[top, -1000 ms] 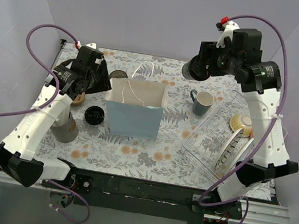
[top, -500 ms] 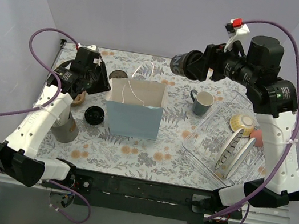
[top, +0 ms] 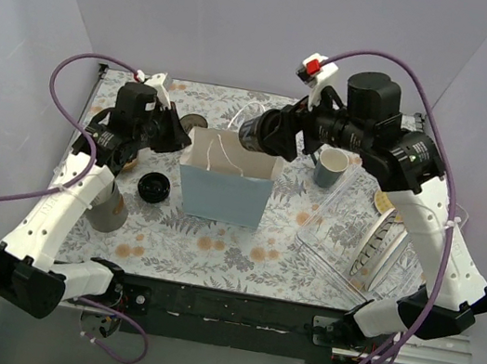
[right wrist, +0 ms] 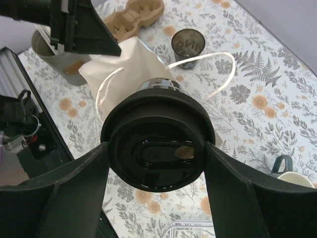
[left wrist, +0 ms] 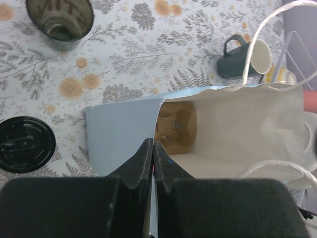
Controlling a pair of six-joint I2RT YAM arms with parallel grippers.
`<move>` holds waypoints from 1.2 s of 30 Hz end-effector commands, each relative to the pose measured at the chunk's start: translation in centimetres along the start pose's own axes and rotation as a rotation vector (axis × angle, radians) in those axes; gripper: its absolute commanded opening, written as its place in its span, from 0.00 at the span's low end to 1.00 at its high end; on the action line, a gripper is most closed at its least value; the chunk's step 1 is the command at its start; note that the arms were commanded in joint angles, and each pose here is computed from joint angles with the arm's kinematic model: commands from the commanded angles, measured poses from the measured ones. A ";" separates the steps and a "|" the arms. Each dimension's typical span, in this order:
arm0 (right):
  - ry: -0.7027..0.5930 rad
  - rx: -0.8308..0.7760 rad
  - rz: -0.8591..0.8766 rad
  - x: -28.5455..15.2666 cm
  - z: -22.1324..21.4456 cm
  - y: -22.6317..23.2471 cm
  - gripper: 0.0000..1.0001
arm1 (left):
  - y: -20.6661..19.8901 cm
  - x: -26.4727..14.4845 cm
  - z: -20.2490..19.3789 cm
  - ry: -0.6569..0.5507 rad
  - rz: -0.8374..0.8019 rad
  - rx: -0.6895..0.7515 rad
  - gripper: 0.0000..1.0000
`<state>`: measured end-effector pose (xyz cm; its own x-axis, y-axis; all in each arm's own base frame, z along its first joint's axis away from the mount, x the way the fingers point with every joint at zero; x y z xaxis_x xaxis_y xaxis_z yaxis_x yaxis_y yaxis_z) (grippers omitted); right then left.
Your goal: Pack the takeout coffee
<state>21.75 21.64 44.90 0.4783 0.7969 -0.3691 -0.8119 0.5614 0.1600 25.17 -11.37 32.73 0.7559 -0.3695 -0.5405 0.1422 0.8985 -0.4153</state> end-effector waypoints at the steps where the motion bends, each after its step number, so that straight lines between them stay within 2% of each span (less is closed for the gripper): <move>1: 0.030 -0.105 -0.045 0.0 -1.1 0.4 0.40 | -1.7 -2.0 1.5 -0.155 -0.182 0.104 0.00; 10: 0.137 -0.196 -0.044 2.3 -4.4 2.5 0.39 | -1.9 -1.9 0.4 -0.200 -0.276 0.139 0.00; 16: 0.158 -0.230 0.023 2.6 -5.9 5.4 0.39 | -1.4 -1.6 0.2 -0.184 -0.228 0.115 0.00; 17: 0.179 -0.237 -0.003 2.9 -6.6 5.4 0.39 | -1.0 -1.7 0.1 -0.186 -0.182 0.098 0.05; 18: 0.185 -0.234 -0.001 2.9 -6.8 5.7 0.39 | -0.4 -1.8 -0.6 -0.152 -0.141 0.083 0.22; 21: 0.204 -0.236 0.006 3.0 -7.7 6.7 0.38 | 0.6 -3.1 -1.4 -0.132 -0.041 0.063 0.37; 25: 0.215 -0.249 -0.005 2.8 -8.4 7.4 0.38 | 0.7 -4.8 -1.8 -0.115 -0.028 0.089 0.51; 32: 0.247 -0.267 -0.004 2.8 -9.4 7.6 0.37 | 1.7 -5.7 -3.4 -0.069 0.015 0.110 0.53; 36: 0.269 -0.281 -0.033 2.5 -10.3 7.1 0.37 | 3.7 -4.7 -4.1 -0.056 0.187 0.083 0.56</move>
<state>13.97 26.36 35.07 0.3893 0.6697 -0.6324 -0.8893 0.4522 -0.0686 19.45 -8.75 32.35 0.8057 -0.3351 -0.4884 0.1807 0.9243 -0.3362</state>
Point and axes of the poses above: each gripper's point midway between its finger pads, its own x axis out along the fingers, its own y axis along the line the jaws close on, z = x × y, the point moved 8 cm from there along -x, back along the fingers, and after that the axes turned 4 degrees about x, right-handed, at the moved point
